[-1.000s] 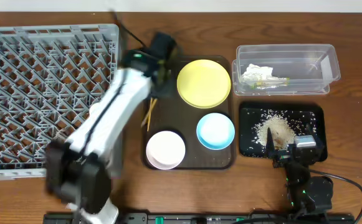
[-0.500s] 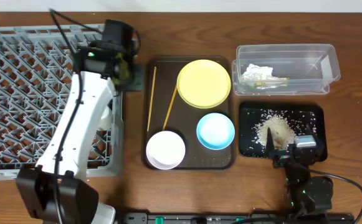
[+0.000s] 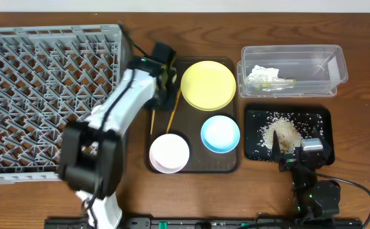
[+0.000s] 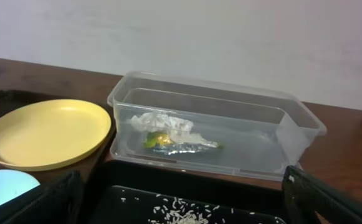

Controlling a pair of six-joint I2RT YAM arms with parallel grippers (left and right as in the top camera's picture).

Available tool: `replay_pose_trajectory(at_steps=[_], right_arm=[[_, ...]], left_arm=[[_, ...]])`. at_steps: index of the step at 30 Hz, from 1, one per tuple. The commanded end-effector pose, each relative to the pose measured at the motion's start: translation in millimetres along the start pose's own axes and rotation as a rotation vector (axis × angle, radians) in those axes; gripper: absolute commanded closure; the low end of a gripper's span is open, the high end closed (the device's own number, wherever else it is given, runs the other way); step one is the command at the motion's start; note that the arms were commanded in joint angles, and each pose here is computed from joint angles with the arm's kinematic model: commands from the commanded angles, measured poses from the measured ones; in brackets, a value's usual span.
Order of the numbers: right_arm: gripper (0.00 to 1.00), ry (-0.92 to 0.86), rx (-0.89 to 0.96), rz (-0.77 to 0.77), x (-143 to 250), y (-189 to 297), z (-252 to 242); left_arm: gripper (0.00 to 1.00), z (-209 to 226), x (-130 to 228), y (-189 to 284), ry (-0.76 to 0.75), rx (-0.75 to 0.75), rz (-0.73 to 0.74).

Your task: Sort waste into correct bins and load items into the dishwasher

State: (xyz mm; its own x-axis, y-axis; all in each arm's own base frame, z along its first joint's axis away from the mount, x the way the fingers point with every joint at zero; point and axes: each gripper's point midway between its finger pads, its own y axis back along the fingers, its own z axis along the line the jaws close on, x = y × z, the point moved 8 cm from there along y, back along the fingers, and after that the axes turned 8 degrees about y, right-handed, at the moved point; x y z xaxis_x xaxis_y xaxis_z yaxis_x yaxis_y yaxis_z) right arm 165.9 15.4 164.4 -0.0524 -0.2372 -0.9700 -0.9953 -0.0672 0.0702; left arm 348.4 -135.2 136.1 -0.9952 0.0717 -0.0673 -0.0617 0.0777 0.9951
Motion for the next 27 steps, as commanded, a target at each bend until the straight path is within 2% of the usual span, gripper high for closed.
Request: replay_pose_trajectory(at_steps=[1, 9, 10, 13, 14, 21, 27], right_arm=[[0.01, 0.006, 0.01, 0.001, 1, 0, -1], [0.01, 0.006, 0.01, 0.001, 1, 0, -1], [0.01, 0.006, 0.01, 0.001, 1, 0, -1], [0.01, 0.006, 0.01, 0.001, 1, 0, -1], [0.01, 0.006, 0.01, 0.0, 1, 0, -1], [0.01, 0.006, 0.01, 0.001, 1, 0, -1], [0.01, 0.006, 0.01, 0.001, 1, 0, -1]], left_arm=[[0.6, -11, 5, -23, -0.015, -0.002, 0.064], [0.6, -28, 20, -76, -0.07, -0.048, 0.208], [0.63, -29, 21, -80, -0.072, -0.051, 0.216], [0.88, -25, 21, -86, -0.037, -0.082, 0.222], [0.93, -23, 20, -85, -0.021, -0.099, 0.215], [0.94, -2, 5, -51, 0.051, -0.086, 0.158], [0.94, 11, -8, 13, 0.087, -0.031, -0.015]])
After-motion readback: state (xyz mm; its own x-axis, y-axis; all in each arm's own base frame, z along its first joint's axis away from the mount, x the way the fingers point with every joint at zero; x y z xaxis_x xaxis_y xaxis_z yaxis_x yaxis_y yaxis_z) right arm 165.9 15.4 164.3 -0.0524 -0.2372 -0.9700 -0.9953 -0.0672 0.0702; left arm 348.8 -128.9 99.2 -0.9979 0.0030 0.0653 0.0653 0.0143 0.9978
